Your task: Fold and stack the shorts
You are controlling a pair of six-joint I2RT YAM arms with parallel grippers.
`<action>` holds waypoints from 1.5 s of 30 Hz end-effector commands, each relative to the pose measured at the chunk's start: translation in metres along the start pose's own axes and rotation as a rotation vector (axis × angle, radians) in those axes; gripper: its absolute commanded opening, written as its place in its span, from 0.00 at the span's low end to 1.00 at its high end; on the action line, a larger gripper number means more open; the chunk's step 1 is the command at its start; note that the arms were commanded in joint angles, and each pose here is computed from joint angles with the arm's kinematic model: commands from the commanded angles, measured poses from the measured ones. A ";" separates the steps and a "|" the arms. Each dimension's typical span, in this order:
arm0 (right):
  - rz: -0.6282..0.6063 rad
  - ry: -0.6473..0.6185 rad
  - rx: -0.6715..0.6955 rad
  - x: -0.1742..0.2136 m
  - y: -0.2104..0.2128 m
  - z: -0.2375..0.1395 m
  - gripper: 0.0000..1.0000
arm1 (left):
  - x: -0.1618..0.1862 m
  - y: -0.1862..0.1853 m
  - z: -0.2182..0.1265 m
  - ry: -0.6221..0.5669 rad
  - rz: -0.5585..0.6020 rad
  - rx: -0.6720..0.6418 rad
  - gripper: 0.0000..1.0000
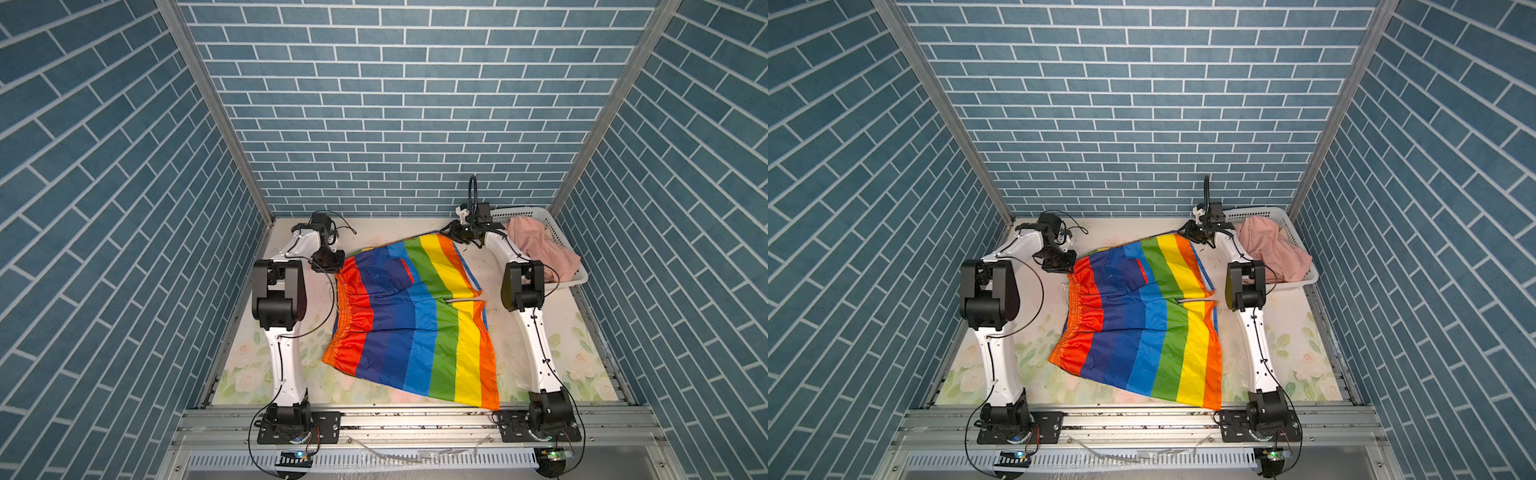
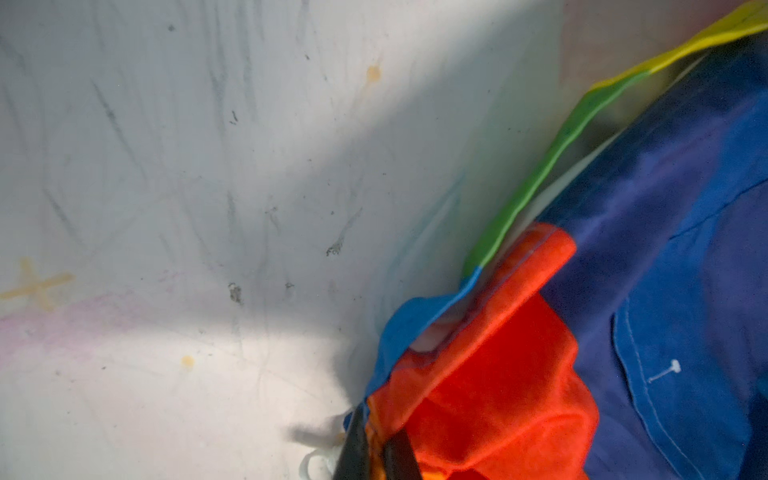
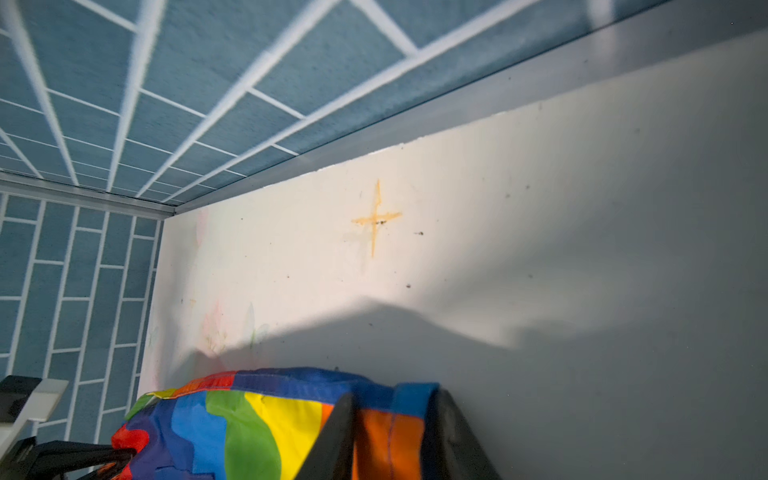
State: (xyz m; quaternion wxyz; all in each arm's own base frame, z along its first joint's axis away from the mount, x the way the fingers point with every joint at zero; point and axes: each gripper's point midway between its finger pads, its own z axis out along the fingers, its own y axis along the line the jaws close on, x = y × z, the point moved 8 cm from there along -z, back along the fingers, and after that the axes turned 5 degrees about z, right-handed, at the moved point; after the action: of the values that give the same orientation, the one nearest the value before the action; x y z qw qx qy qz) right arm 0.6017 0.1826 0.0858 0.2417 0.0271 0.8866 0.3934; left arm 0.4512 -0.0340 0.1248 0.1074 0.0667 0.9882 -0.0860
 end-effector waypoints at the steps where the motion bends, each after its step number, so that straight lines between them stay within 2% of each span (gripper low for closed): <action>1: 0.047 0.042 -0.004 0.012 -0.011 0.011 0.13 | -0.002 0.001 0.002 -0.001 0.005 0.001 0.00; 2: 0.047 0.040 -0.015 0.010 -0.009 0.011 0.06 | -0.002 0.001 0.003 0.000 0.002 0.003 0.00; 4: 0.049 0.031 -0.042 0.006 -0.003 0.008 0.00 | -0.001 0.001 0.004 0.003 -0.001 0.004 0.00; 9: 0.007 -0.031 -0.095 -0.020 0.037 -0.028 0.00 | -0.009 0.003 -0.012 -0.035 -0.020 -0.040 0.00; 16: -0.085 -0.203 -0.126 -0.063 0.104 -0.137 0.00 | -0.037 0.002 -0.066 -0.222 -0.053 -0.117 0.00; 20: -0.116 -0.266 -0.109 -0.073 0.117 -0.181 0.00 | -0.058 -0.001 -0.081 -0.296 -0.048 -0.094 0.00; 24: -0.116 -0.280 -0.109 -0.081 0.118 -0.204 0.00 | -0.074 0.002 -0.084 -0.313 -0.057 -0.089 0.00; 30: -0.163 -0.353 -0.118 -0.099 0.144 -0.250 0.00 | -0.101 0.009 -0.107 -0.394 -0.086 -0.037 0.00; 33: -0.154 -0.287 -0.120 -0.087 0.145 -0.251 0.00 | -0.105 0.013 -0.104 -0.392 -0.117 -0.002 0.00; 36: -0.141 -0.192 -0.092 -0.057 0.138 -0.238 0.00 | -0.099 0.018 -0.095 -0.366 -0.145 0.010 0.00; 41: -0.156 -0.149 -0.074 0.002 0.144 -0.239 0.00 | -0.083 0.030 -0.092 -0.348 -0.186 -0.005 0.00; 45: -0.168 -0.121 -0.050 0.055 0.150 -0.244 0.00 | -0.065 0.041 -0.101 -0.365 -0.244 0.032 0.03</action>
State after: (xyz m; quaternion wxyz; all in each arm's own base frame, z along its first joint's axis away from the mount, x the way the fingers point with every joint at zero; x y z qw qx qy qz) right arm 0.4452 0.1357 0.2720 0.2452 0.0083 0.8787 0.4095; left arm 0.5107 -0.0117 0.1970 0.2301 -0.0290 0.9625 -0.1405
